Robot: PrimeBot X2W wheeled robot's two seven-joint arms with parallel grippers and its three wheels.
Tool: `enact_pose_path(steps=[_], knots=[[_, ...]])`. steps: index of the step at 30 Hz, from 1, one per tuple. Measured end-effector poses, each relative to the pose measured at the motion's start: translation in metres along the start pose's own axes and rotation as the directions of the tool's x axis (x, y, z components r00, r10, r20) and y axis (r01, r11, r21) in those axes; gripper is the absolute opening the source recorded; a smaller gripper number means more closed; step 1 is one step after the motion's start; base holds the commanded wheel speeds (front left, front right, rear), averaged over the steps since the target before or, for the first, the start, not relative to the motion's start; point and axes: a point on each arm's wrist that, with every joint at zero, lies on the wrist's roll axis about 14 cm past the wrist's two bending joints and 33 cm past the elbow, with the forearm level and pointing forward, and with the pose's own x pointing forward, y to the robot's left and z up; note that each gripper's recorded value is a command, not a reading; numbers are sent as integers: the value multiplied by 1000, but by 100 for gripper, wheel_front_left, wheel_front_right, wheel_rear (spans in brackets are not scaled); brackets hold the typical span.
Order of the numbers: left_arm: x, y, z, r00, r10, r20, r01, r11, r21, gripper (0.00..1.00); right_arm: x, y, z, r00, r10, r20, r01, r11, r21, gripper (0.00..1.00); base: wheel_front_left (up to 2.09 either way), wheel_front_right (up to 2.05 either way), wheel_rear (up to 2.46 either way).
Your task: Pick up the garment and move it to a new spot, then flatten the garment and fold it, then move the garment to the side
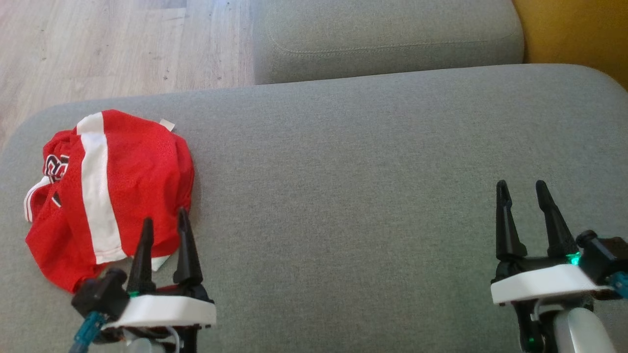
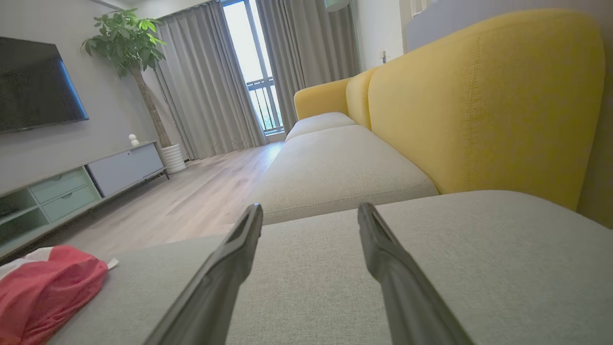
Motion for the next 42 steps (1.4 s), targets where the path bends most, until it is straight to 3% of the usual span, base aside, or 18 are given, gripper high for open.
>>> enact_pose_path(steps=[12, 18, 26, 42], knots=[[-2, -23, 0, 996, -84, 17, 82, 991, 109, 100, -1, 6, 9, 999, 36, 32, -30, 982, -188, 100, 0, 0, 0], [-8, -21, -2, 995, -98, 25, 97, 995, 22, 100, -1, 7, 14, 998, 41, 58, -30, 983, -179, 100, 0, 0, 0], [-12, -13, -8, 996, -82, 23, 84, 994, -68, 100, -12, -9, -1, 999, -27, 36, 28, 999, -19, 100, 0, 0, 0], [-20, -27, -30, 989, -144, -26, 144, 990, -1, 100, -15, 3, -3, 999, 27, 40, -21, 988, -152, 100, 0, 0, 0]])
